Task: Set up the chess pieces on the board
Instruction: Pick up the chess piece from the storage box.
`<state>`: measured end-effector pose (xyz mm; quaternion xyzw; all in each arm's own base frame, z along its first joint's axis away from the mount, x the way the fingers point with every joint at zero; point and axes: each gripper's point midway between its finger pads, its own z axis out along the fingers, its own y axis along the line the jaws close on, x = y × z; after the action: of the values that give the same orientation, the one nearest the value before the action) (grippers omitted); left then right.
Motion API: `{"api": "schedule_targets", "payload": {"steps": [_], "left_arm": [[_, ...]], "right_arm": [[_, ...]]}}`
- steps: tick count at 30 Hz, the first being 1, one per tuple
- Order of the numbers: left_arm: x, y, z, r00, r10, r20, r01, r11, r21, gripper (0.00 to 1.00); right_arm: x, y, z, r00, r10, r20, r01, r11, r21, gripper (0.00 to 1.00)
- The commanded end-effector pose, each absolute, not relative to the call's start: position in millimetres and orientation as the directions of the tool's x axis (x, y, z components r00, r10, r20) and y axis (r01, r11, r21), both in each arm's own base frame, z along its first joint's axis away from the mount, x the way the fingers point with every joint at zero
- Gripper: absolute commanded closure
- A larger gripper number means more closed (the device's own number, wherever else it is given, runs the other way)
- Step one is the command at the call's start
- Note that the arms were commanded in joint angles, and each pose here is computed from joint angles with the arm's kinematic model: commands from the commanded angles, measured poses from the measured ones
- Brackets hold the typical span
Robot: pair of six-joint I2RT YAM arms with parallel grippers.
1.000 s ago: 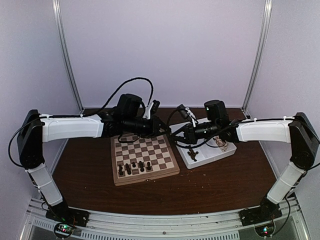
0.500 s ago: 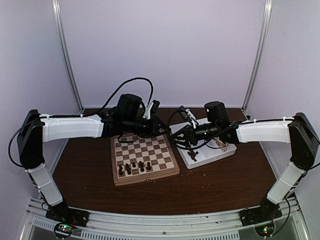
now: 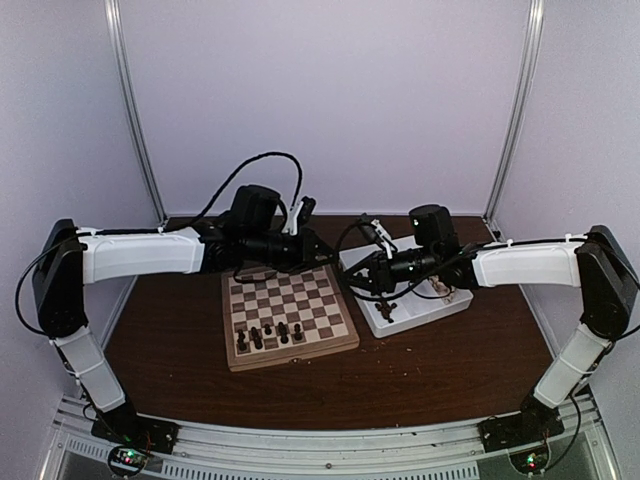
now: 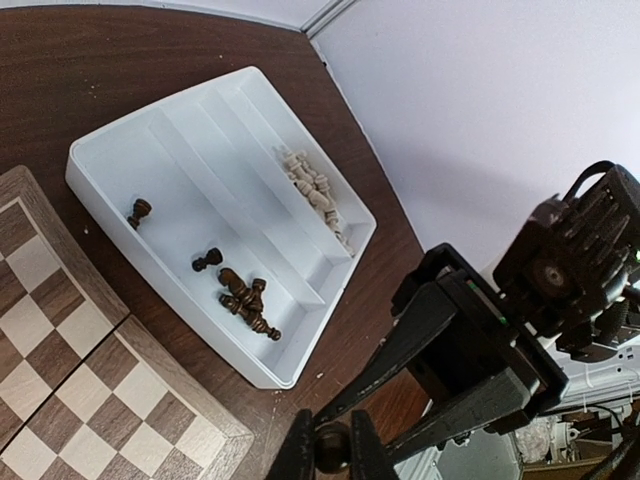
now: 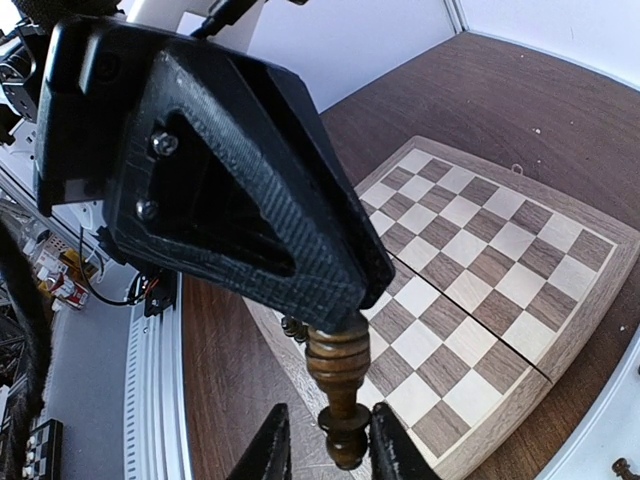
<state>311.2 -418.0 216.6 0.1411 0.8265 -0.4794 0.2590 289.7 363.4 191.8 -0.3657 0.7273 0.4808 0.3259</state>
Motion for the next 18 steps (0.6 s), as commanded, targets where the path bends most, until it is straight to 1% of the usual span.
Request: {"api": "schedule_targets", "payload": {"steps": [1,5,8,9,11,18], "left_arm": [[316.9,-414.8,249.5,-0.774,-0.062,-0.63,0.538,0.461,-0.706,1.0],[316.3,-415.2,249.9,-0.775,-0.063,-0.629,0.538,0.456,-0.709,1.0],[316.3,-414.7,249.4,-0.774,-0.063,-0.63,0.538,0.458,-0.707,1.0],[316.8,-414.0,249.5,-0.774,-0.064,-0.63,0.538,0.46,-0.707,1.0],[317.6,-411.8,248.6,-0.771,-0.064,-0.634,0.537,0.469,-0.701,1.0],[322.6,-393.5,244.1,-0.745,-0.049,-0.666,0.534,0.555,-0.638,1.0]], "right_arm": [[287.2,365.2,199.3,-0.502,-0.207,-0.84,-0.857,0.255,0.449,0.75],[287.3,365.8,198.7,-0.504,-0.207,-0.839,-0.855,0.254,0.451,0.82],[287.3,365.6,198.1,-0.505,-0.207,-0.838,-0.855,0.255,0.452,0.91],[287.4,365.6,198.1,-0.505,-0.207,-0.838,-0.855,0.256,0.451,0.93],[287.7,365.2,198.1,-0.504,-0.207,-0.839,-0.855,0.259,0.45,0.96],[289.6,363.4,195.5,-0.502,-0.209,-0.839,-0.853,0.279,0.441,0.99]]}}
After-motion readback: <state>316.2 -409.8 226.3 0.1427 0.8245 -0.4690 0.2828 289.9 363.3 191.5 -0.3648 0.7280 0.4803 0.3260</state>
